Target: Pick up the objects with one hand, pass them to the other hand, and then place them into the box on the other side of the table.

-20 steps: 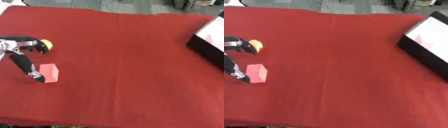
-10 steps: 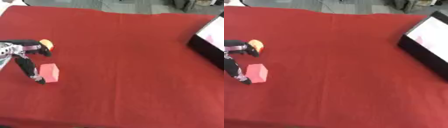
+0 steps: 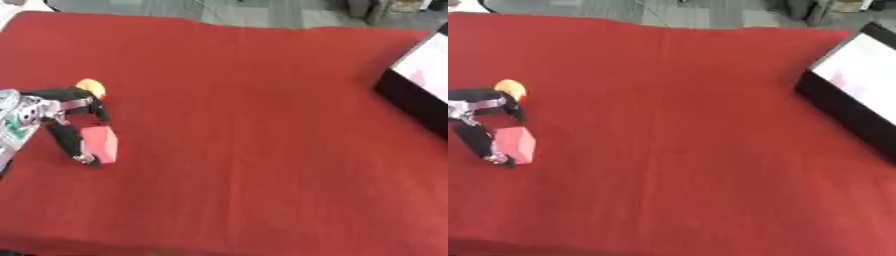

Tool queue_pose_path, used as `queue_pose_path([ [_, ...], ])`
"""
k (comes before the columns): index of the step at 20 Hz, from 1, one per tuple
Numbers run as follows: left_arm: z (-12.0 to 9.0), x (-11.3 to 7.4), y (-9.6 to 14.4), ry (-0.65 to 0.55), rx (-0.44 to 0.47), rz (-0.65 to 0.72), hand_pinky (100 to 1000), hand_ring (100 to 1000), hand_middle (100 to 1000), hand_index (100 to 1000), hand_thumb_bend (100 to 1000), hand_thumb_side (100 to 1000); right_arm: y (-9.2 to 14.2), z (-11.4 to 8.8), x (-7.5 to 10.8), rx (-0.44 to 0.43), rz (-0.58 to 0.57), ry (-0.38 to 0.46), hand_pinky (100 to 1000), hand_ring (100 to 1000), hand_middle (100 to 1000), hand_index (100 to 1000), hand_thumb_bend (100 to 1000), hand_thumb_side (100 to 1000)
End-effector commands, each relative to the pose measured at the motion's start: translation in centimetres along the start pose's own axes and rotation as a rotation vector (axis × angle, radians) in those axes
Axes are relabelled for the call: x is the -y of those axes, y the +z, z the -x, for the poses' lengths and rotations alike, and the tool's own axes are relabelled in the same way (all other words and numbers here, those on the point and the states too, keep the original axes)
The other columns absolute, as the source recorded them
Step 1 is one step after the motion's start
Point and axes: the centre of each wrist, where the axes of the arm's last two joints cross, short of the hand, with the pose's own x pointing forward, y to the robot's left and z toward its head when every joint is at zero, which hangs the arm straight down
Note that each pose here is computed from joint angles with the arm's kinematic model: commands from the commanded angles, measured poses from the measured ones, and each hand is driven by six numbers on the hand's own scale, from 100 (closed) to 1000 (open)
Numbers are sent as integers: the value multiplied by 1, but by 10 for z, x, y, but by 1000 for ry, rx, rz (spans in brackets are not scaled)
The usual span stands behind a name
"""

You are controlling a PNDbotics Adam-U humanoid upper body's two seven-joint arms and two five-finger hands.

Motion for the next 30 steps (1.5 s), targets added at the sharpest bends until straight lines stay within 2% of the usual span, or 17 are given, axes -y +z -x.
queue_pose_path([
  [1,2,-9,4,-28,-14,-14,838,813,682,604,543,100,-5,-12,2,11,48,41,703,602,844,705,100,399],
  [6,-8,-22,17,-45,15,-24,815,781,650,547,399,100,-5,-12,2,9,45,50,703,602,843,704,100,393],
  [14,-42,-63,72,8,130,-117,806,757,627,529,322,100,-5,-13,1,12,39,61,703,603,844,704,100,387],
  [19,-66,-81,104,83,244,-210,796,734,607,515,255,100,-4,-15,-4,19,21,66,705,604,843,706,100,368],
  [23,-86,-84,120,138,351,-329,772,698,585,502,197,100,1,-17,-15,44,-20,77,712,613,846,715,100,335],
  [30,-113,-74,114,247,520,-435,734,646,558,476,111,100,6,-25,-31,85,-107,66,720,621,849,723,100,323],
])
